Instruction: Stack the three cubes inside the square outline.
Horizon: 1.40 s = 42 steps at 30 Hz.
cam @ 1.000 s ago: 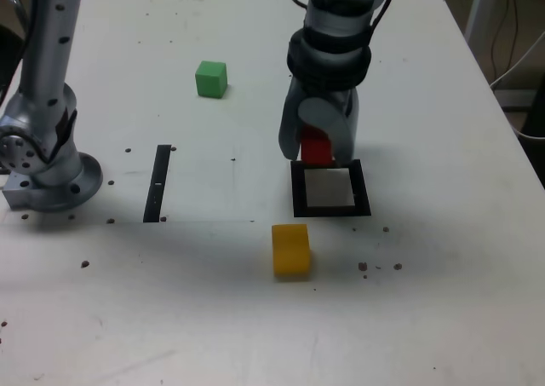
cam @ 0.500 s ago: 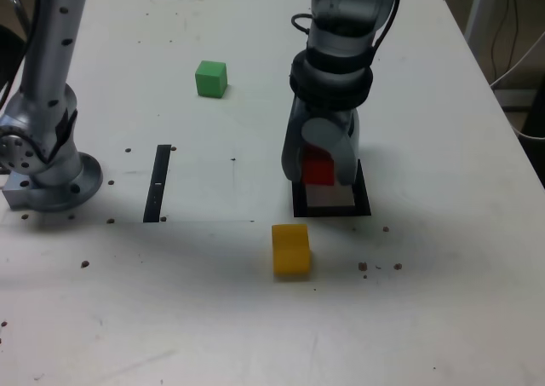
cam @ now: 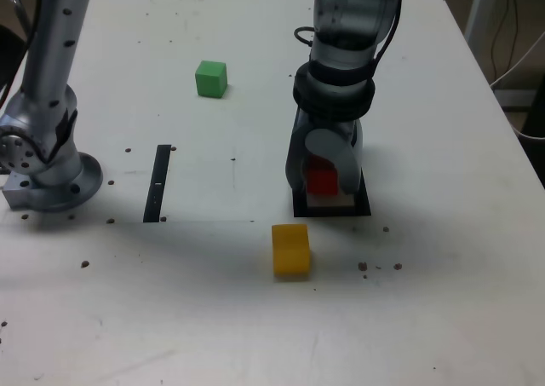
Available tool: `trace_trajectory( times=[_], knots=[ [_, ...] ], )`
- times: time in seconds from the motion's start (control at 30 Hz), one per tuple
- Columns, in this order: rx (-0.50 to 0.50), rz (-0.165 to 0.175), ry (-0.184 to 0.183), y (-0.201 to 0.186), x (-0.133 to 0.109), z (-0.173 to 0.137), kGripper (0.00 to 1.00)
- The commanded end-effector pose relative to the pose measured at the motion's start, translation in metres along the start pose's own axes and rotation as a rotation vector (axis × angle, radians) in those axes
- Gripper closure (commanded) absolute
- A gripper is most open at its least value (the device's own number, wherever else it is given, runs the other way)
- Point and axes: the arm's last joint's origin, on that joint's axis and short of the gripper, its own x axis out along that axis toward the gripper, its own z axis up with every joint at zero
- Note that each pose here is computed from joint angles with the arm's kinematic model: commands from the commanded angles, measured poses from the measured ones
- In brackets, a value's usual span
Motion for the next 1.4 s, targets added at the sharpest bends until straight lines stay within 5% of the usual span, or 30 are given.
trace_trajectory(
  times=[0.0, 0.13, 0.23, 0.8, 1.1, 1.37],
  knots=[
    [0.004, -0.001, -0.003, 0.0, 0.001, 0.0, 0.33],
    [0.01, 0.002, -0.011, 0.0, 0.003, 0.001, 0.09],
    [0.012, 0.005, -0.013, 0.0, 0.003, 0.001, 0.01],
    [-0.013, 0.019, -0.077, 0.004, -0.016, -0.023, 0.01],
    [-0.05, 0.02, -0.079, 0.019, -0.028, -0.059, 0.01],
    [-0.073, -0.025, -0.085, -0.005, -0.049, -0.094, 0.01]
  ],
)
